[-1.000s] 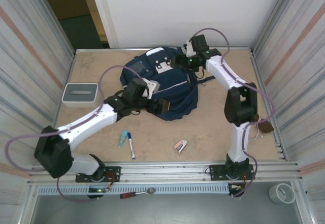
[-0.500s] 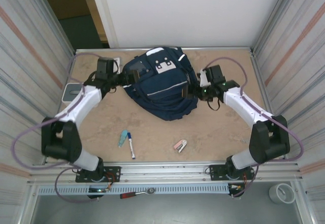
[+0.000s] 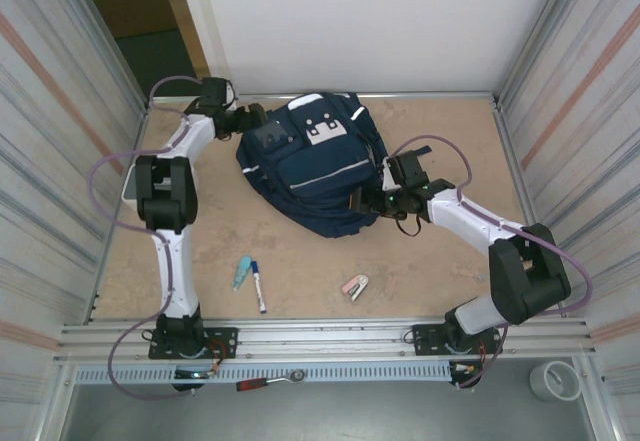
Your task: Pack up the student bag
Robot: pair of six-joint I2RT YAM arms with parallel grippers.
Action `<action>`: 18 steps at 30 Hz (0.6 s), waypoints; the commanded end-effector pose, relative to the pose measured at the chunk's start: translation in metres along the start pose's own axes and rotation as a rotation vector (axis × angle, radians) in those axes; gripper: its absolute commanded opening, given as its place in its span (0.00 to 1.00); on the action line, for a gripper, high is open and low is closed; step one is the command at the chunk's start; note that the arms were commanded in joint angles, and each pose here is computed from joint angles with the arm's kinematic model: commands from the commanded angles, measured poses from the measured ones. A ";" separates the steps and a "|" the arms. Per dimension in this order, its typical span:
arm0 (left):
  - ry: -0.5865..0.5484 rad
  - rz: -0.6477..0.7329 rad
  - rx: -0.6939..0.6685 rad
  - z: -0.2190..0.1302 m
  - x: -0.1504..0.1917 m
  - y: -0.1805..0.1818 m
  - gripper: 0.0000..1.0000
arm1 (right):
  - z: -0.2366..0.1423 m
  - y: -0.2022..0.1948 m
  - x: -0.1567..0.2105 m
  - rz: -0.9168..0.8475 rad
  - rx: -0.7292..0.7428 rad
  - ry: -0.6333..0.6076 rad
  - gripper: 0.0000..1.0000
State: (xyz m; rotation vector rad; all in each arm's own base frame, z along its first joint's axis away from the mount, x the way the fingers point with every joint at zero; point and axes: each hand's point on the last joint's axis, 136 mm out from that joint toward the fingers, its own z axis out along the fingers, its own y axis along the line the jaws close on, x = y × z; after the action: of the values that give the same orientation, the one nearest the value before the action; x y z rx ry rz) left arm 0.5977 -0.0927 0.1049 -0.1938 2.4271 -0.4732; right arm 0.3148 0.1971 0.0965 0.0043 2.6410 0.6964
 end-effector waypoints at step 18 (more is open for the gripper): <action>0.206 -0.109 0.354 -0.058 0.126 -0.068 0.85 | 0.015 -0.058 -0.125 0.242 -0.031 -0.157 0.55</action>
State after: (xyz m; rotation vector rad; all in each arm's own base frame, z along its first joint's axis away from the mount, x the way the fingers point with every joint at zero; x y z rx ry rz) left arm 0.5000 -0.1330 0.0794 -0.2022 2.4996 -0.8606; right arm 0.4112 0.1320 0.0898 0.3869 2.5573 0.7059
